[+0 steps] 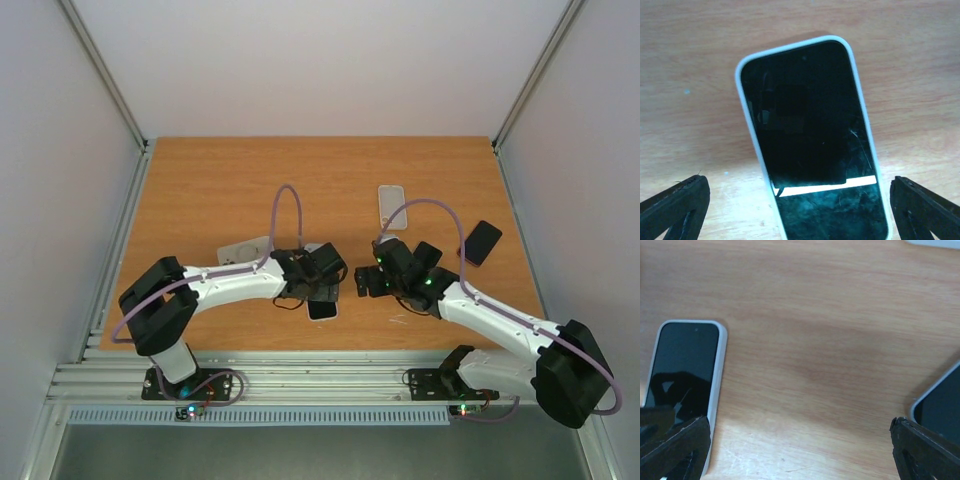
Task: Put the phone into the phone case
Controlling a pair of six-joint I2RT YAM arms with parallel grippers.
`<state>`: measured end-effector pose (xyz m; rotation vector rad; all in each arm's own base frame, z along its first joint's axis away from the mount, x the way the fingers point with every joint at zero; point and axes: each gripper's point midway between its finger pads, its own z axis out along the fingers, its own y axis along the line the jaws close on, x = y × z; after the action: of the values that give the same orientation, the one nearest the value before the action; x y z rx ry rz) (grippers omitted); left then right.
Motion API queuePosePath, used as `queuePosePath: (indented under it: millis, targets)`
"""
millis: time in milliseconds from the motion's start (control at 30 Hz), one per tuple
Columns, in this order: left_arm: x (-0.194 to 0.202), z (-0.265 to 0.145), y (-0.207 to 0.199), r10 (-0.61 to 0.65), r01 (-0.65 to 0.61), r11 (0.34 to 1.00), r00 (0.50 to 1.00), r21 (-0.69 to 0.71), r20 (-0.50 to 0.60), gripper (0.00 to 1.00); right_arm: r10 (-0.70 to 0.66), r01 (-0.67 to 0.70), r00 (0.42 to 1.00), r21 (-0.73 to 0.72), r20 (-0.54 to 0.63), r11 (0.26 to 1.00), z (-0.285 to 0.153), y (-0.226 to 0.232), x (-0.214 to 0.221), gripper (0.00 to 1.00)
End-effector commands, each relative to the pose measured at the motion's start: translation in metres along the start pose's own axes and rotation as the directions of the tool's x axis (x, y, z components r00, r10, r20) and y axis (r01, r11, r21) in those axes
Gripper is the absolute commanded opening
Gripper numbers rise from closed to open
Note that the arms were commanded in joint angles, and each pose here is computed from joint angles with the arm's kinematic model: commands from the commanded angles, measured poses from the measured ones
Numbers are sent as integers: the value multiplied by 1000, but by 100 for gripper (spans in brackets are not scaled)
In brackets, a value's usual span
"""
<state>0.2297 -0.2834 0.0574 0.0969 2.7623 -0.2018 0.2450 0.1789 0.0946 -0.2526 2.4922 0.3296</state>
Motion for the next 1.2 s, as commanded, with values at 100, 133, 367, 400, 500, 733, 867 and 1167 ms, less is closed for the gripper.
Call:
queuePosePath:
  millis: [100,133,367,400,500,733,867,1167]
  targets:
    - [4,13,-19,2,-1,1000,999,-14,34,99,67,-78,994,132,85,988,-12,-29,-6,98]
    - [5,16,-18,1,-1,1000,1000,-23,32,99,68,-81,994,137,91,987,-13,-30,-7,98]
    - [15,39,-21,6,-6,999,1000,-44,-2,99,68,-81,994,161,84,984,-10,-34,-6,98]
    - [16,41,-21,9,-9,999,1000,-46,-8,99,66,-79,994,165,83,983,-10,-34,-6,98]
    - [20,43,-19,11,-12,998,1000,-53,-22,99,65,-78,995,169,80,983,-10,-35,-6,98]
    - [27,42,-16,-5,4,999,999,-36,-34,99,64,-76,995,170,78,983,-9,-35,-6,98]
    - [29,38,-19,-17,17,1000,999,-3,-38,99,63,-76,995,173,78,982,-9,-35,-6,98]
    - [24,40,4,11,-13,994,1000,-112,-18,83,63,-76,995,179,76,981,-8,-36,-5,98]
